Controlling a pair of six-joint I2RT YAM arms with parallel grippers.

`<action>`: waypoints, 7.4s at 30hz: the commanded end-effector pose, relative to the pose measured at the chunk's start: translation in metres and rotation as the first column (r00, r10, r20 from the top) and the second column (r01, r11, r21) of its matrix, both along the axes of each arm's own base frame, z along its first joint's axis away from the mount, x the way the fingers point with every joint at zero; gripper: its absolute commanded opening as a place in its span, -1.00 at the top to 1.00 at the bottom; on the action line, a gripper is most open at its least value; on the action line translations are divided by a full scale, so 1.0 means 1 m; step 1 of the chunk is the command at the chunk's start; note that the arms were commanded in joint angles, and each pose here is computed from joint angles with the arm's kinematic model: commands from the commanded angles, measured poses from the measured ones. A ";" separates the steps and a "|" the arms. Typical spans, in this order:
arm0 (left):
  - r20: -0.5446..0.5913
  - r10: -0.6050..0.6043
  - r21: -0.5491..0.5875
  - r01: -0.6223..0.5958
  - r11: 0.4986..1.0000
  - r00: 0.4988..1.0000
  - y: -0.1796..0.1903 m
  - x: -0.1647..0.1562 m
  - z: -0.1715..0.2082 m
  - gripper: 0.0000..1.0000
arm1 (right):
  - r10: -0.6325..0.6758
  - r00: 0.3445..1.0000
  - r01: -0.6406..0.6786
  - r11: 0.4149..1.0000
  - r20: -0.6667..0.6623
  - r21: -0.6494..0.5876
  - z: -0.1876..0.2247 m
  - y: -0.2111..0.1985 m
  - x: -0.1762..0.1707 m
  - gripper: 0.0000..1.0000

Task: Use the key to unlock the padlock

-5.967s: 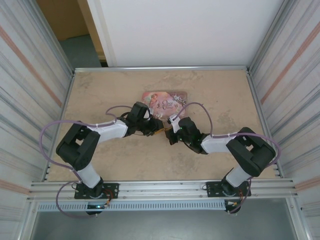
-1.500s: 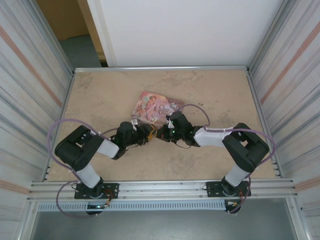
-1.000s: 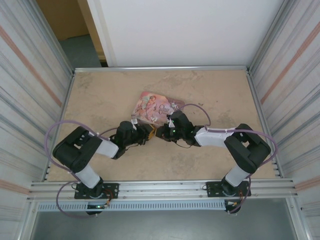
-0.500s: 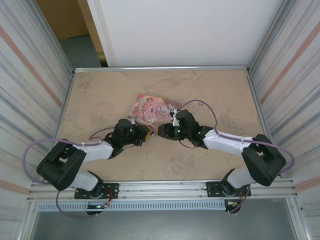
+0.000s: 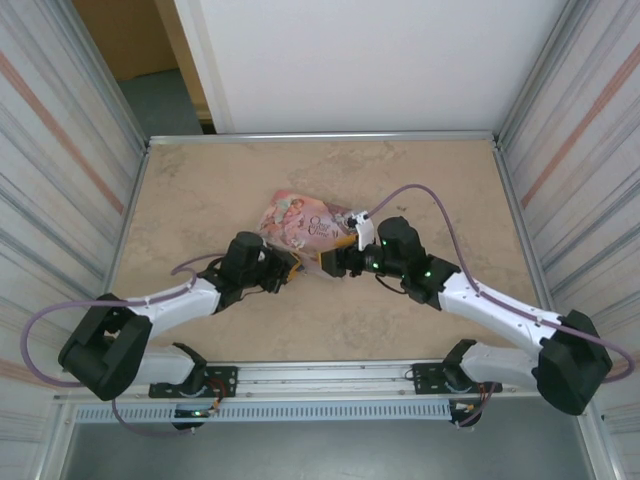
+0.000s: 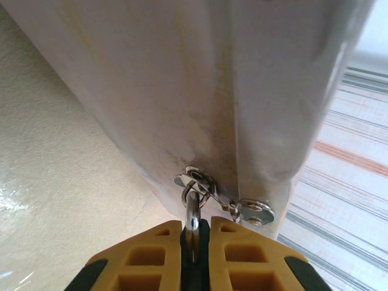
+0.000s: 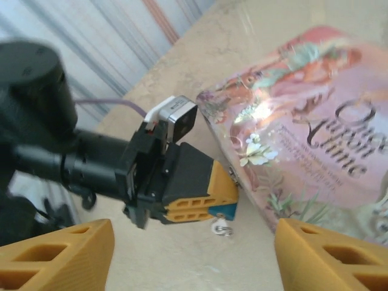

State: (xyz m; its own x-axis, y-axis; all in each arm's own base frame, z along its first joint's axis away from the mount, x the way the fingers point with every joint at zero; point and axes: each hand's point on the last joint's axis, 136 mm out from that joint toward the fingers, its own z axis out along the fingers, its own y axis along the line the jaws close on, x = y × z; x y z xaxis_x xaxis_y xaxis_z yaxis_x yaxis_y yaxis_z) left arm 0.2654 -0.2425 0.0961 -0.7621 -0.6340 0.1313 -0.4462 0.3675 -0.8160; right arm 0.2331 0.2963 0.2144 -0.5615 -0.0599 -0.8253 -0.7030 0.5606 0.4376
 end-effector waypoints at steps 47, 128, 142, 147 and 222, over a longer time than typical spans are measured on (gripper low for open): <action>-0.219 -0.026 -0.023 0.021 1.000 0.975 -0.024 -0.003 0.007 1.00 | 0.410 0.696 0.044 0.795 0.590 -0.605 -0.077 0.044 -0.011 0.26; -0.246 -0.049 -0.036 0.042 0.998 0.968 -0.033 -0.010 -0.010 1.00 | -0.060 0.959 0.149 0.938 0.276 -0.314 -0.097 0.039 0.035 1.00; -0.248 -0.034 -0.018 0.031 0.999 0.968 -0.029 -0.011 -0.012 1.00 | -0.055 0.976 0.121 0.942 0.211 -0.314 -0.085 -0.006 0.018 0.35; -0.248 -0.037 -0.020 0.033 0.999 0.968 -0.029 -0.011 -0.011 1.00 | -0.023 0.982 0.081 0.949 0.189 -0.304 -0.081 -0.013 0.010 0.27; -0.187 -0.020 0.094 0.038 0.995 0.982 -0.016 -0.009 -0.010 -0.05 | -0.110 0.984 0.070 0.964 -0.144 -0.255 -0.126 0.001 0.016 1.00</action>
State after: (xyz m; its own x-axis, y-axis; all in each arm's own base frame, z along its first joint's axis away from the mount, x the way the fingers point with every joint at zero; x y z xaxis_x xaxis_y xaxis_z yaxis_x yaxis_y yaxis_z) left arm 0.2556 -0.2661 0.0797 -0.7346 -0.6217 0.2717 -0.6031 0.4149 -0.6812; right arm 0.2533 0.3083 0.0881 -0.5992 -0.2786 -0.7506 -0.6603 0.7022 0.2665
